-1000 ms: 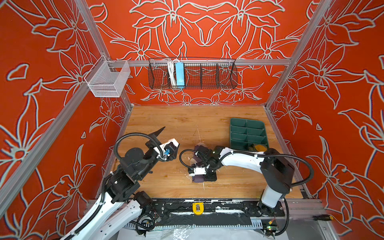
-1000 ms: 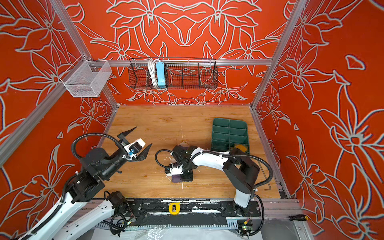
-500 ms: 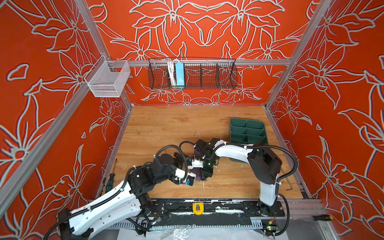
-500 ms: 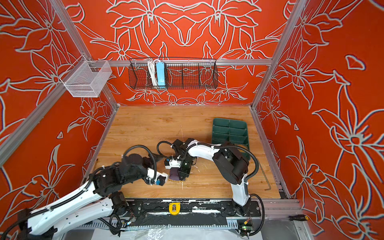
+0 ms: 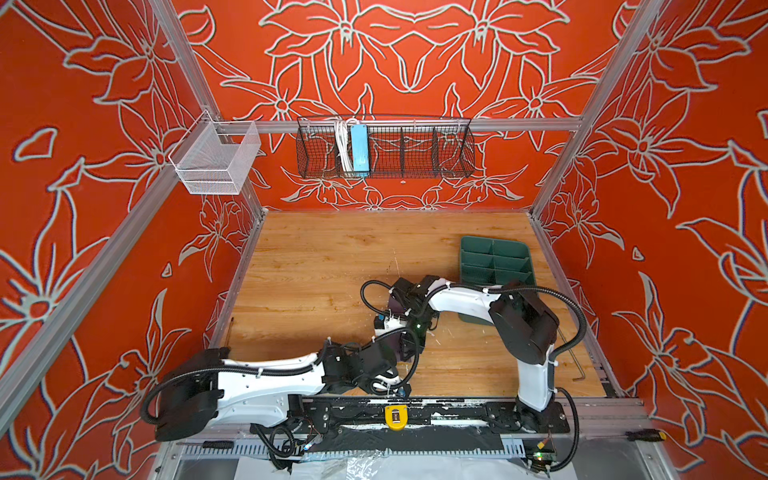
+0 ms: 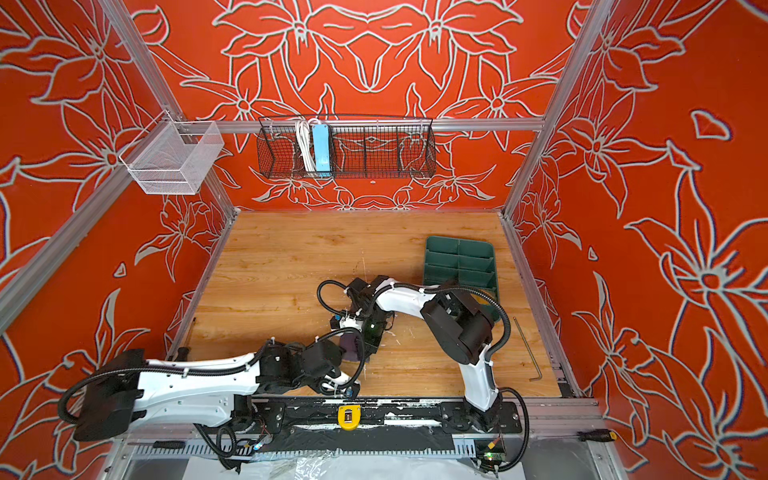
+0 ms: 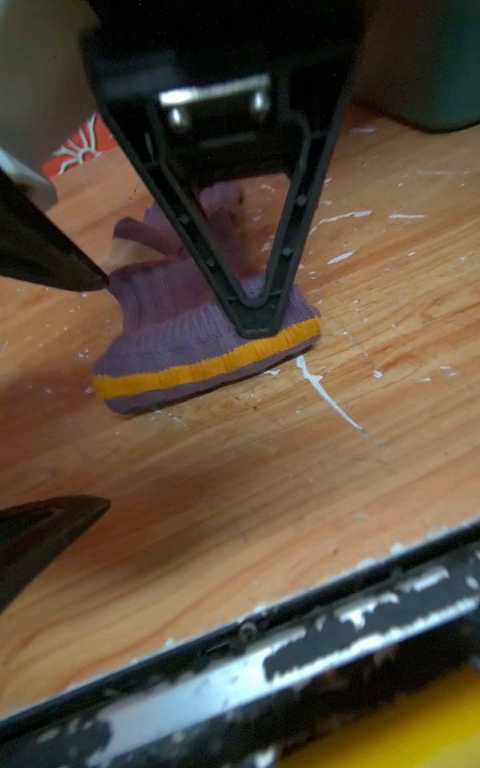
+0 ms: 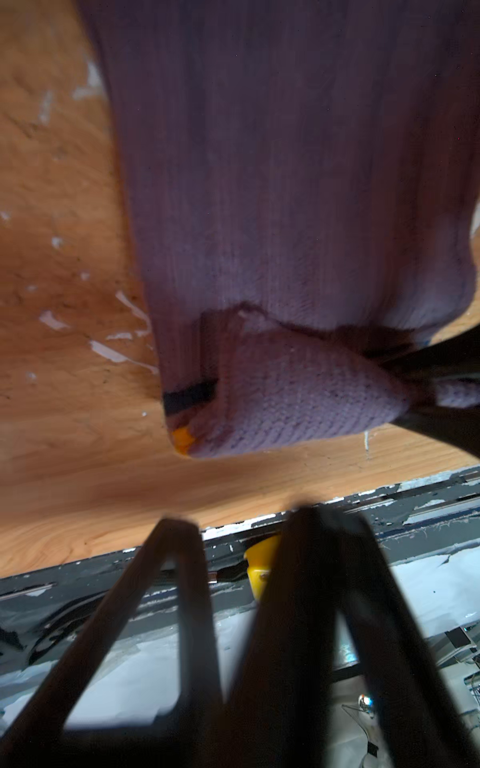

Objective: Roll the socks

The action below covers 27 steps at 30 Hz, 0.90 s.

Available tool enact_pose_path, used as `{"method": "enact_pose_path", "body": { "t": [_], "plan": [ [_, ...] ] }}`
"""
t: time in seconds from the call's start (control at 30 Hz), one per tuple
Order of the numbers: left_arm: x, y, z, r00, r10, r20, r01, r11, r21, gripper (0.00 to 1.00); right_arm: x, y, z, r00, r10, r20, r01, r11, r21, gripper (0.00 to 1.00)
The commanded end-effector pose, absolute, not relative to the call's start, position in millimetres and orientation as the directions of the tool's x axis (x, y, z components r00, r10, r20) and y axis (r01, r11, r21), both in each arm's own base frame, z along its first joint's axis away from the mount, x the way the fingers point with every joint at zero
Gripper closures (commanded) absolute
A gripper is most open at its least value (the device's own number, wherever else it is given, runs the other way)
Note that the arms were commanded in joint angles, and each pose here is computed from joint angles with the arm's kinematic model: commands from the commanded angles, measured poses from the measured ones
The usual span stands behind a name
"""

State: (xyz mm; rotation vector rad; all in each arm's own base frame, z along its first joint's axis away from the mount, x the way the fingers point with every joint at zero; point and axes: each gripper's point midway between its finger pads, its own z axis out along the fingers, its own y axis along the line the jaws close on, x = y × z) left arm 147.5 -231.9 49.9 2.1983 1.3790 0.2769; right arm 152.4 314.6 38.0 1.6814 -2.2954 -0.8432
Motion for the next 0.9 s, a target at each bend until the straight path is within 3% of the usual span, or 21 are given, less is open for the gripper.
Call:
{"method": "enact_pose_path", "body": {
  "t": [0.0,0.13,0.3,0.47,0.67,0.8,0.87],
  "plan": [
    [165,-237,45,0.318,0.940,-0.126,0.800,-0.194,0.568,0.24,149,317,37,-0.349,-0.918,-0.187,-0.803,0.190,0.565,1.00],
    [179,-233,32,0.193,0.975,-0.107,0.804,-0.094,0.587,0.25,147,316,36,-0.352,-0.916,-0.190,-0.797,0.188,0.573,1.00],
    [184,-234,25,0.131,0.988,-0.084,0.813,-0.059,0.579,0.34,146,318,37,-0.353,-0.914,-0.198,-0.792,0.180,0.583,1.00],
    [183,-242,28,0.109,0.986,-0.130,0.829,-0.018,0.558,0.59,149,320,39,-0.351,-0.912,-0.212,-0.799,0.173,0.576,1.00],
    [173,-240,26,0.167,0.980,-0.107,0.850,-0.088,0.520,0.95,160,320,41,-0.382,-0.896,-0.225,-0.811,0.209,0.547,1.00],
    [156,-236,23,0.214,0.973,-0.085,0.887,-0.157,0.434,1.00,176,314,39,-0.403,-0.889,-0.217,-0.845,0.271,0.460,1.00],
    [151,-234,21,0.221,0.972,-0.082,0.900,-0.171,0.402,1.00,180,307,41,-0.408,-0.888,-0.211,-0.861,0.298,0.413,0.84]
  ]
}}
